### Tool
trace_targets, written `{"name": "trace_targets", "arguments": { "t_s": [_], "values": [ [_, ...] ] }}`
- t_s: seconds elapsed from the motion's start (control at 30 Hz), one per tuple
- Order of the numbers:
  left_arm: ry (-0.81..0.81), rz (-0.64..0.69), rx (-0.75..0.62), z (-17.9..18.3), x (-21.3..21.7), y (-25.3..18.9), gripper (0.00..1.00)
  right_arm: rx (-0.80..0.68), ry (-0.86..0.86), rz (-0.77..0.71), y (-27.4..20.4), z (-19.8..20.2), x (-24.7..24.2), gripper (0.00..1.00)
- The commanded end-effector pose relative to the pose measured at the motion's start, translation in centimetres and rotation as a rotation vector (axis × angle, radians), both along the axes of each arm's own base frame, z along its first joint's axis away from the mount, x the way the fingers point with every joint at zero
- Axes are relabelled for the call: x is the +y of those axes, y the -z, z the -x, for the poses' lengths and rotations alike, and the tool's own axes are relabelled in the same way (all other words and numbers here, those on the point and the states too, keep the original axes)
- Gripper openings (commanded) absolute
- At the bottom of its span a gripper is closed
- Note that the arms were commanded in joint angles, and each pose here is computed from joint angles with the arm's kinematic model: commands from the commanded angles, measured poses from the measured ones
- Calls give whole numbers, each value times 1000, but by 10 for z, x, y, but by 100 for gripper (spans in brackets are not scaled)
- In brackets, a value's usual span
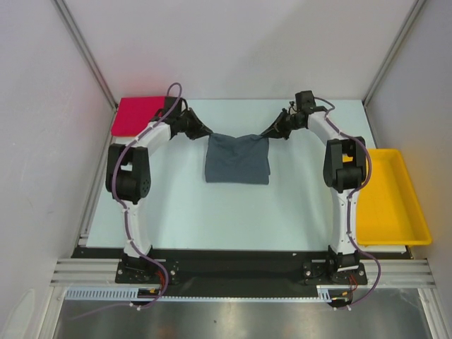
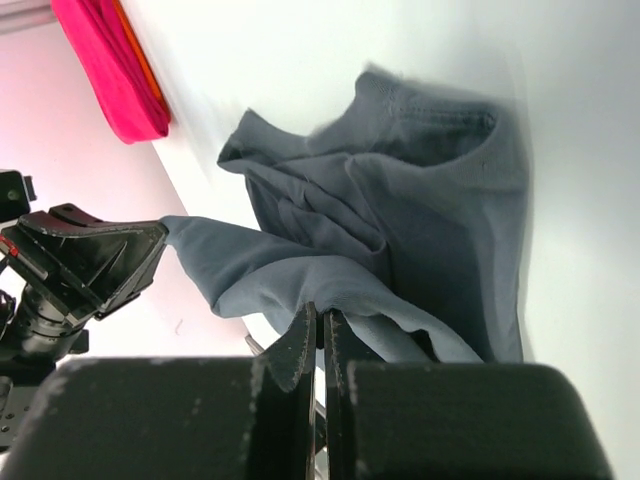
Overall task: Fold and stack the t-shirts
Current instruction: Fold the tshirt
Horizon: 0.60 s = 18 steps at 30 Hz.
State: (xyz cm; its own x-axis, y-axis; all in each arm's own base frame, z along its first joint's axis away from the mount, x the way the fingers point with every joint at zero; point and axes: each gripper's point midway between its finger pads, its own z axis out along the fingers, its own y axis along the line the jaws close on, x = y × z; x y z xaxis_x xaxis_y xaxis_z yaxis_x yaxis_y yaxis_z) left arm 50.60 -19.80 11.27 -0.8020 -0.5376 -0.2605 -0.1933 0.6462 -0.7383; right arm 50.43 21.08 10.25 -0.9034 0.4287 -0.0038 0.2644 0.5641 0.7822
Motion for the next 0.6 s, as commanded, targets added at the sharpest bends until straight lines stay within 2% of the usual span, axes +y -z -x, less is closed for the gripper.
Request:
{"name": "trace_targets", "arguments": {
  "t_s": [0.0, 0.2, 0.27, 0.3, 0.37, 0.4, 0.43, 0.47, 0.5, 0.57],
  "values": [
    [-9, 50, -71, -23, -1, -23, 1, -29, 9, -19, -13, -15, 0, 0],
    [-18, 35, -43, -32, 3, -5, 3, 0, 37, -10, 5, -24, -10, 4],
    [-33, 6, -23, -34, 10, 3, 10, -1, 80, -7, 7, -35, -25, 15],
    [-40, -22, -49, -41, 16, 0, 10, -15, 93, -3, 9, -41, -32, 20],
    [-50, -103, -92, -54, 29, -9, 21, -58, 116, 4, 9, -64, -55, 29],
    [-60, -239, -140, -62, 48, -8, 29, -70, 117, 24, 8, -70, -66, 32],
    [-24, -280, -140, -61, 50, -5, 39, -16, 95, 56, 27, -64, -74, 35],
    [-1, -310, -192, -70, 52, -25, 41, -109, 76, 61, -4, -78, -73, 37],
    [37, -383, -215, -69, 59, -28, 47, -117, 61, 66, -10, -77, -74, 40],
    [27, -459, -239, -58, 73, -42, 53, -117, 25, 131, -16, -60, -81, 52]
  ]
}}
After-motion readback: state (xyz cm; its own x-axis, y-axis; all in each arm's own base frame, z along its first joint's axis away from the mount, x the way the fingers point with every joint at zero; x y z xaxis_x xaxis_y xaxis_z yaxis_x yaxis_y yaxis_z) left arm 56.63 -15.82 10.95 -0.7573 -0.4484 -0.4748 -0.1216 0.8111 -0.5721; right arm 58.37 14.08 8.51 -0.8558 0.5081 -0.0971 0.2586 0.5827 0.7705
